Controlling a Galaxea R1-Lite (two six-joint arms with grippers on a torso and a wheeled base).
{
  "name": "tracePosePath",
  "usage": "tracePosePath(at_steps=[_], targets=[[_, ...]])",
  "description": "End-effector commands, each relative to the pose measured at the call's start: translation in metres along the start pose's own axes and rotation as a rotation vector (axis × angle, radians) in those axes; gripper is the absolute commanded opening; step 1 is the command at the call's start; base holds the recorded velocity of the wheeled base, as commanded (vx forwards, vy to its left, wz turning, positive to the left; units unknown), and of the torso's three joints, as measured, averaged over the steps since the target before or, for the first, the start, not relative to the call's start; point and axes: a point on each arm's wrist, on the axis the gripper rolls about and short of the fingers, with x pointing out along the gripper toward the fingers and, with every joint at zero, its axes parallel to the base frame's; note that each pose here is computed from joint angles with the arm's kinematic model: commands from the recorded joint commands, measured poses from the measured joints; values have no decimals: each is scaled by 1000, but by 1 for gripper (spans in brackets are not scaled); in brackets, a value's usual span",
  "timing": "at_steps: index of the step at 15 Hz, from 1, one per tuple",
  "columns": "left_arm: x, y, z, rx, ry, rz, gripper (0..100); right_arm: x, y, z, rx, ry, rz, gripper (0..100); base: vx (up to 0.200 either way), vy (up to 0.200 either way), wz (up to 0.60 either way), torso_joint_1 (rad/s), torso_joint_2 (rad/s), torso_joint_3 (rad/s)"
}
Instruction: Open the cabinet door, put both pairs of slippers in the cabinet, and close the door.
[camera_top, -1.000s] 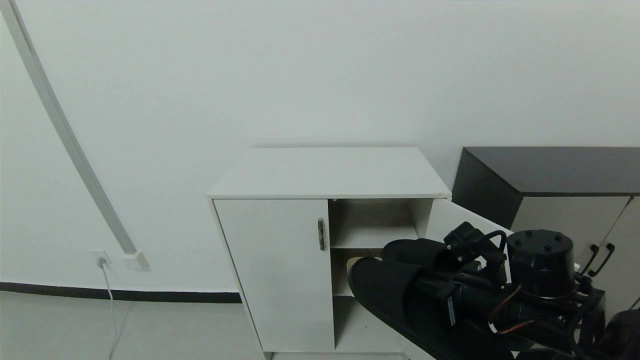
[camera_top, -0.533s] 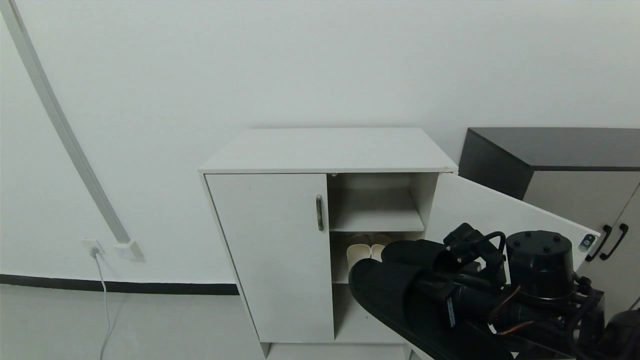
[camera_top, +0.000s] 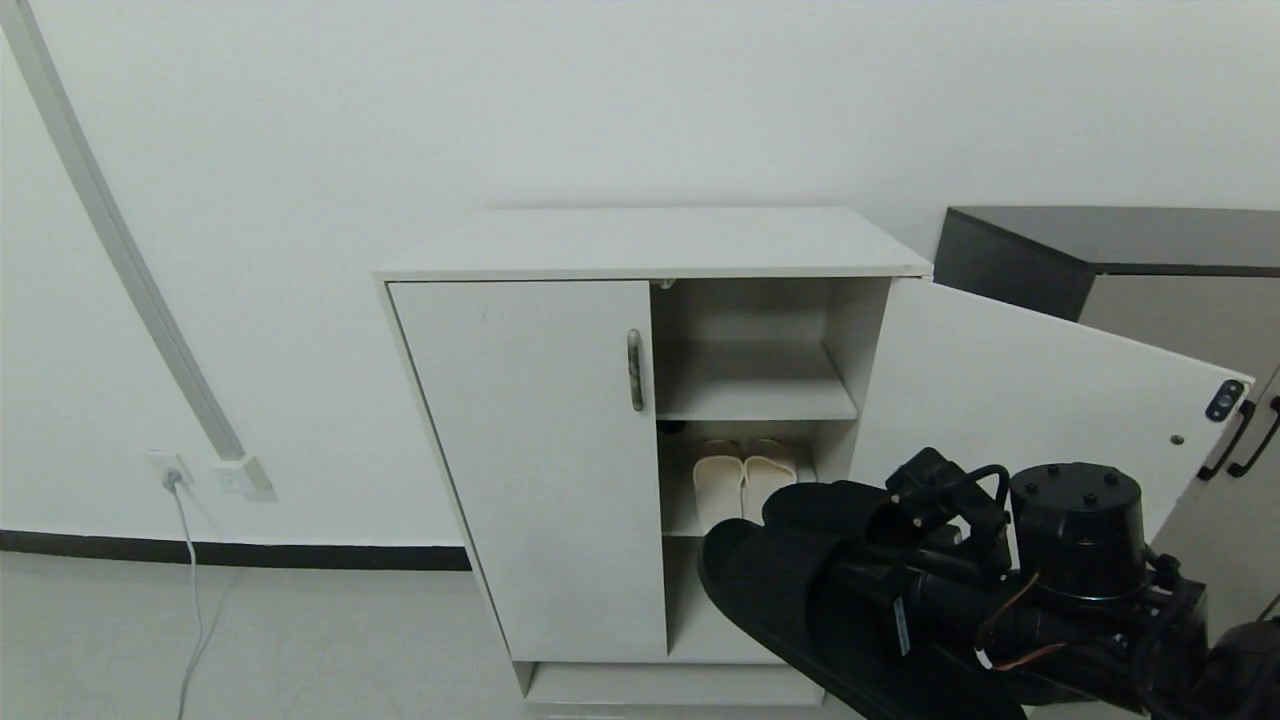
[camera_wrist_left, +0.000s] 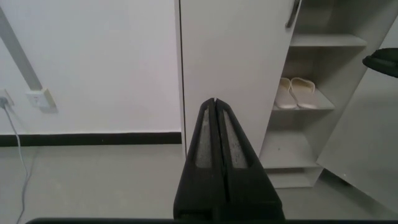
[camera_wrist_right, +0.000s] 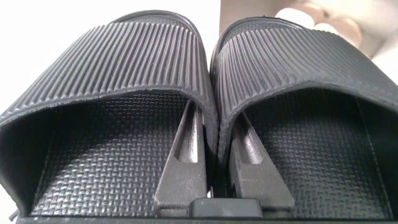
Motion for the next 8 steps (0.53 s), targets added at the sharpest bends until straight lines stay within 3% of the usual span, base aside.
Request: tracePosePath(at_steps=[1,6,8], targets=[[0,0,0,0,1,0,0,0,0,0,0,-1,1,0,0,0,0,-100,456,339],[0,0,0,1,-1,0,0,3,0,-3,-31,12,1,0,0,0,0,-72,451,372],[0,0,0,0,1,0,0,3,0,-3,-31,14,1,0,0,0,0,-1,158,135]])
